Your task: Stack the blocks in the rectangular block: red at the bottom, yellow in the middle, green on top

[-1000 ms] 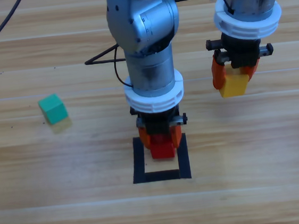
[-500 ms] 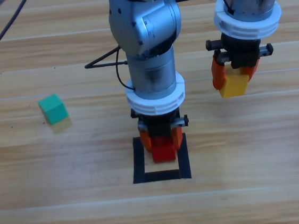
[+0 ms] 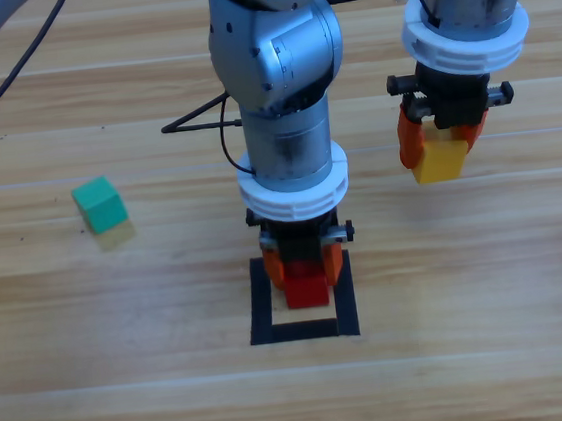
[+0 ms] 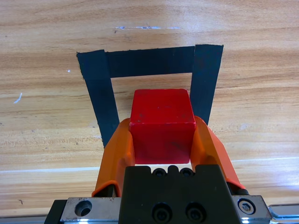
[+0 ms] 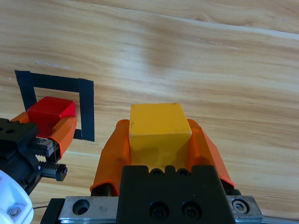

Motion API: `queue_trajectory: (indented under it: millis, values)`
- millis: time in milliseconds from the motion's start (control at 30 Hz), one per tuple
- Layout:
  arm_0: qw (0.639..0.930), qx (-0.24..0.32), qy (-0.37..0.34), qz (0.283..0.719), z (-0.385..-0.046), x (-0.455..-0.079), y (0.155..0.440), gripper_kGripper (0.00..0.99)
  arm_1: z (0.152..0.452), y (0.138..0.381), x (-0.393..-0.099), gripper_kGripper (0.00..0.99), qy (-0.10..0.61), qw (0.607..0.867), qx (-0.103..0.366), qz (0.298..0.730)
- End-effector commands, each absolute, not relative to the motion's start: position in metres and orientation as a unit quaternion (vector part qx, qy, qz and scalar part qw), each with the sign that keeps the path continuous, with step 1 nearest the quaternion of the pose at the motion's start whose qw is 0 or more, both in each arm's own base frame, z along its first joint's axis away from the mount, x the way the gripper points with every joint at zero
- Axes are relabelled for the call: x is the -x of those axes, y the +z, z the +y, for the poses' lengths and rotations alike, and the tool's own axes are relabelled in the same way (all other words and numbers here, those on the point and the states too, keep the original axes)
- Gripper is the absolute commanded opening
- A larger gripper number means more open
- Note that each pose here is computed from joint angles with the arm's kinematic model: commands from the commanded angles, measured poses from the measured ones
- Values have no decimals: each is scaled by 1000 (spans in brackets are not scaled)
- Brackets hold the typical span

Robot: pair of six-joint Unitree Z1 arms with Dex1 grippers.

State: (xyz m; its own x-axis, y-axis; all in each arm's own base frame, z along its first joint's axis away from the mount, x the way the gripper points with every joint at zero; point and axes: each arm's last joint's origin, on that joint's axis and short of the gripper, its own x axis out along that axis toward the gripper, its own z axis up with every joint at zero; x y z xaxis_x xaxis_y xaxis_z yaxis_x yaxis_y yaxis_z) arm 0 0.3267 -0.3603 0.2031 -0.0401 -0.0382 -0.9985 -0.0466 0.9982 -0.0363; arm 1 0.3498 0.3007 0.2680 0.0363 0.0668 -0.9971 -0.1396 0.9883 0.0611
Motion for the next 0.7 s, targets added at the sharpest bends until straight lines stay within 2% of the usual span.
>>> queue_trajectory:
  millis: [33, 333, 400, 433, 467, 500, 533, 567, 700]
  values:
    - [682, 9, 16, 731, -373, -322, 175, 40, 300, 235, -359, 0, 48, 696, 47, 715]
    - [683, 5, 14, 730, -374, -321, 174, 46, 300, 234, -359, 0, 49, 695, 48, 716]
    - [682, 4, 15, 731, -374, -321, 173, 109, 300, 234, -360, 0, 50, 695, 47, 716]
    - [682, 4, 14, 731, -375, -321, 173, 156, 300, 234, -360, 0, 50, 695, 48, 716]
    - [682, 2, 14, 731, -376, -321, 170, 278, 300, 234, -360, 0, 50, 695, 48, 716]
    - [682, 1, 14, 731, -377, -321, 169, 520, 300, 234, -360, 0, 50, 694, 47, 716]
    - [681, 0, 14, 732, -378, -321, 168, 824, 300, 234, -360, 0, 50, 695, 47, 716]
    - [681, -1, 14, 732, -378, -320, 168, 974, 300, 234, -360, 0, 50, 695, 47, 716]
    - [682, -1, 13, 731, -378, -319, 170, 990, 301, 233, -360, 0, 50, 694, 47, 716]
